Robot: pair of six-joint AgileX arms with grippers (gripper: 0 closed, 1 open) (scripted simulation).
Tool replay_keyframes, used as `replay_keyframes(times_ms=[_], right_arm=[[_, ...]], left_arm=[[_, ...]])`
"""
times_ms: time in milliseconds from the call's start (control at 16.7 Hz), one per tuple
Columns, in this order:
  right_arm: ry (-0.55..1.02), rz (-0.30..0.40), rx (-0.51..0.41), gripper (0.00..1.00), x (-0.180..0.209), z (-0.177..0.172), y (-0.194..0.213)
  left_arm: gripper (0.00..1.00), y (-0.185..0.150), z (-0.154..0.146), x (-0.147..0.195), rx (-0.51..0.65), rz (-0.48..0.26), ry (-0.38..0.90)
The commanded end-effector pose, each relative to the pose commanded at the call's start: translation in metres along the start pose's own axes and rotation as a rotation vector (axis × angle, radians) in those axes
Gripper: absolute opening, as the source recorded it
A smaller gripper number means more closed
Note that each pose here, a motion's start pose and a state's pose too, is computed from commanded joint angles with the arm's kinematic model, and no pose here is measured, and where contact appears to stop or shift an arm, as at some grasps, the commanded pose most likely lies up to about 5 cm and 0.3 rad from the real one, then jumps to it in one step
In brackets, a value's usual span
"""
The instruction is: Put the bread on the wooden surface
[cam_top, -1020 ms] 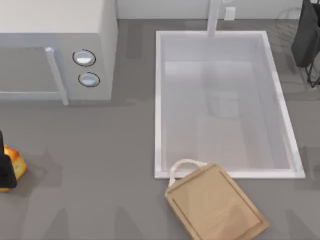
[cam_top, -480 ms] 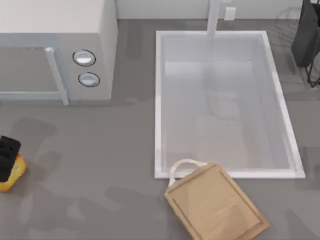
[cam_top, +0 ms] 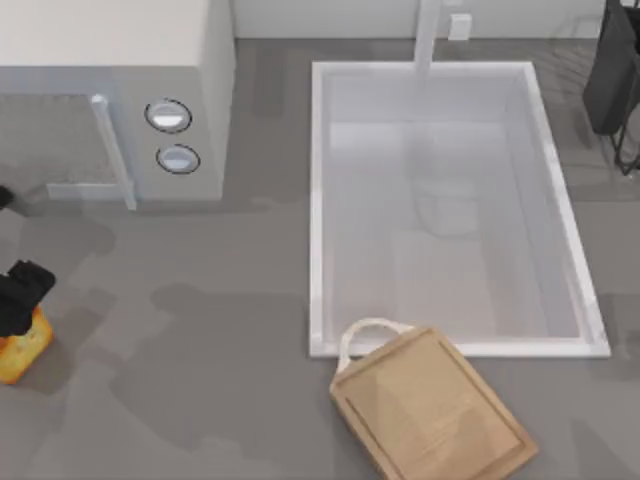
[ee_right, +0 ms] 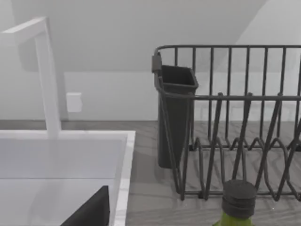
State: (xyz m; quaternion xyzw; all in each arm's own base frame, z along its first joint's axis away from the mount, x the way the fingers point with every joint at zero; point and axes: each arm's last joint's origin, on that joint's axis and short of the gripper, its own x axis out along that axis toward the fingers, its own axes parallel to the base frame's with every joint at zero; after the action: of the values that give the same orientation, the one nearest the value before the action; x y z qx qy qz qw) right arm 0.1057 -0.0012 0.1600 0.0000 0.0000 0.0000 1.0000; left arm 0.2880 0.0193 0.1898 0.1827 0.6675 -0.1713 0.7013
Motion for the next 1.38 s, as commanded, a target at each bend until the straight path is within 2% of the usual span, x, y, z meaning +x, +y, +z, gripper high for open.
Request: replay_keyframes(times_ms=[180, 480, 960, 1260, 1380], right_arm=[[0.000, 0.000, 0.000, 1.00, 0.000, 0.000, 0.000], [0.000, 0.000, 0.000, 1.00, 0.000, 0.000, 0.000], [0.000, 0.000, 0.000, 1.00, 0.000, 0.000, 0.000], [0.000, 0.000, 0.000, 1.00, 0.000, 0.000, 0.000], [0.000, 0.000, 0.000, 1.00, 0.000, 0.000, 0.000]], left_arm=[[1.00, 0.006, 0.008, 0.006, 0.017, -0.028, 0.041], [1.00, 0.005, 0.009, 0.007, 0.021, -0.028, 0.041], [1.00, 0.005, 0.006, 0.071, 0.018, -0.026, 0.038], [1.00, 0.004, 0.005, 0.076, 0.018, -0.029, 0.042], [0.85, 0.004, 0.005, 0.076, 0.018, -0.029, 0.042]])
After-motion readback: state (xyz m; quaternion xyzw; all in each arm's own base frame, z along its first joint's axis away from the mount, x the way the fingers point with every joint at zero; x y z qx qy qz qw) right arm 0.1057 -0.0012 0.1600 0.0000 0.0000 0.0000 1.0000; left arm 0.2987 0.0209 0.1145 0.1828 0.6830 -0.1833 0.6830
